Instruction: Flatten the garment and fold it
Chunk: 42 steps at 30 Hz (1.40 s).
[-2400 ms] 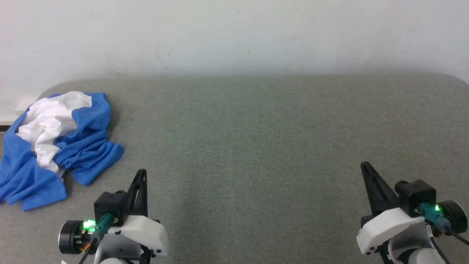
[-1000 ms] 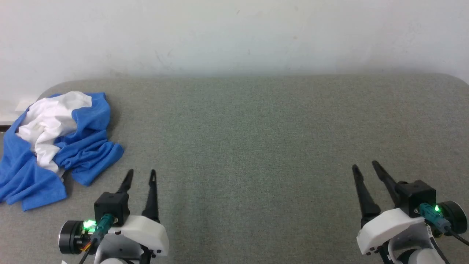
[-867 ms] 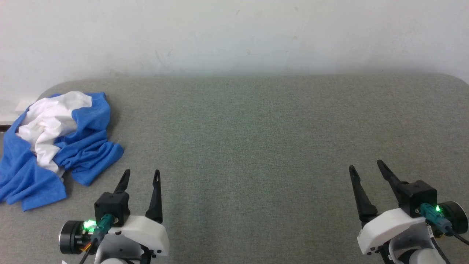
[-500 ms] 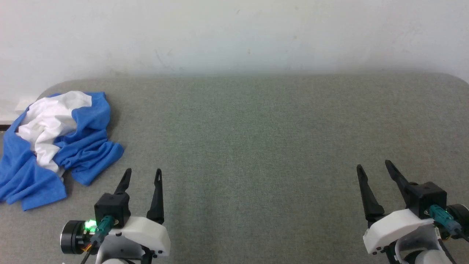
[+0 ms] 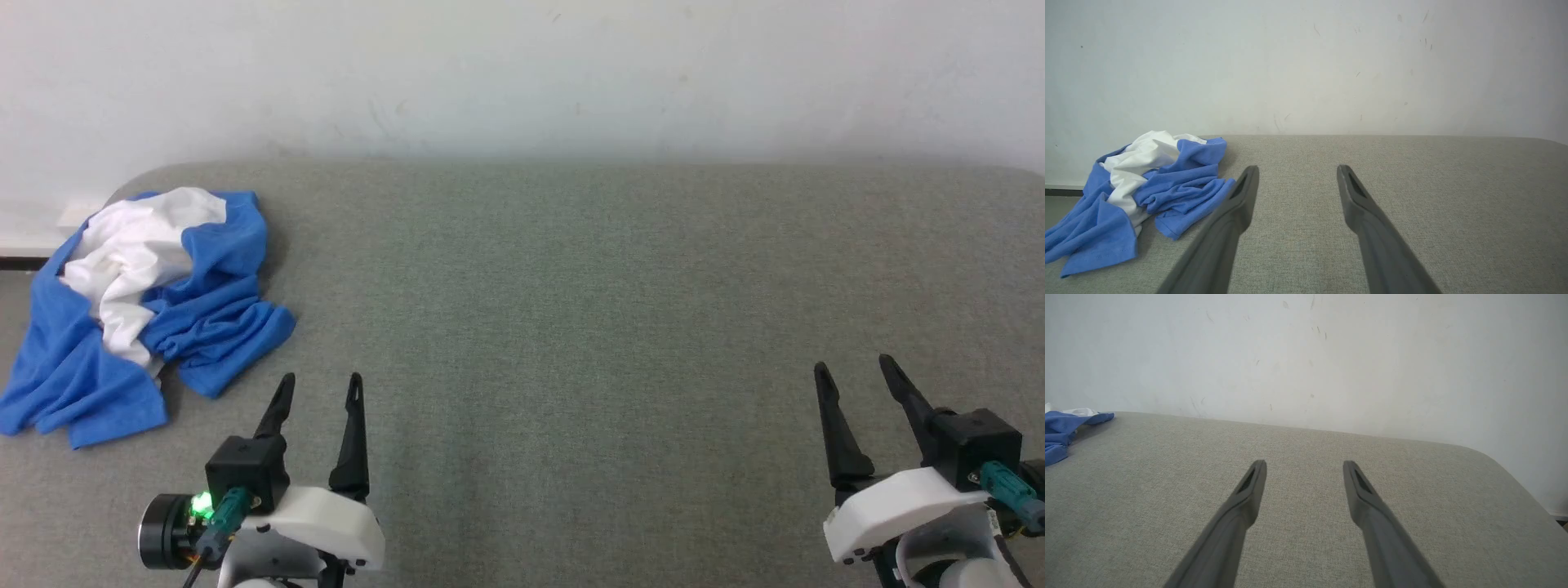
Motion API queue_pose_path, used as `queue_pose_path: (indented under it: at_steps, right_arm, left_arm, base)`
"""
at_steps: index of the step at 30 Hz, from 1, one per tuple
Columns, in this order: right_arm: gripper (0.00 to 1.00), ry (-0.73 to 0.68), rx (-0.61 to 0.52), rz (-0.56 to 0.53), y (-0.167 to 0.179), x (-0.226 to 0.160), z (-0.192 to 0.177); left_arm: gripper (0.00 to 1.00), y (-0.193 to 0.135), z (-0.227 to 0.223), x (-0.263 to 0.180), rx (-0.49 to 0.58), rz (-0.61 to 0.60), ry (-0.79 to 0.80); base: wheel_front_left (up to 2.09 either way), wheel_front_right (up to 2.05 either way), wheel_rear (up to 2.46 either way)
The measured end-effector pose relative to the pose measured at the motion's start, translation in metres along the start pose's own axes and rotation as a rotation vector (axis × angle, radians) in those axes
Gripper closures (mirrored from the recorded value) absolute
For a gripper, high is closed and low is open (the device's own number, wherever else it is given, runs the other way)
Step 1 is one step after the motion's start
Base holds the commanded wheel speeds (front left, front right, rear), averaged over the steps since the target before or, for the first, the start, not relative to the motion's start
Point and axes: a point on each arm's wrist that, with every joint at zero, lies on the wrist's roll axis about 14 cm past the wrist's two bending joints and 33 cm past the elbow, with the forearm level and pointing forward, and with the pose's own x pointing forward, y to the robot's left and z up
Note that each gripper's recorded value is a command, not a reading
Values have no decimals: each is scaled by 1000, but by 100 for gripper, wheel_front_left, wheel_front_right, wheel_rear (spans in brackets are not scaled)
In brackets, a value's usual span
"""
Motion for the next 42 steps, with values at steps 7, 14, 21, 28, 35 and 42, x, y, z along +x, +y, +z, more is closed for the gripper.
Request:
queue_pose_path:
  at_steps: [7,14,21,28,35,42]
  right_arm:
    - [0,-8,5,23,7,6,0]
    - [0,-18,13,49,16,13,0]
    - [0,-20,15,89,29,20,-2]
    - [0,-20,20,145,48,26,-5]
    - [0,-24,24,199,67,31,-6]
    - [0,-21,28,266,90,34,-9]
  left_arm:
    - [0,10,-2,-9,-13,37,-1]
    - [0,21,2,-16,-23,75,-19]
    - [0,32,3,-25,-47,116,-30]
    - [0,42,2,-35,-59,156,-37]
    - [0,54,1,-47,-59,198,-41]
    - [0,66,2,-59,-69,248,-54]
  base:
    - [0,0,0]
    - [0,0,0]
    - [0,0,0]
    - [0,0,0]
    - [0,0,0]
    - [0,0,0]
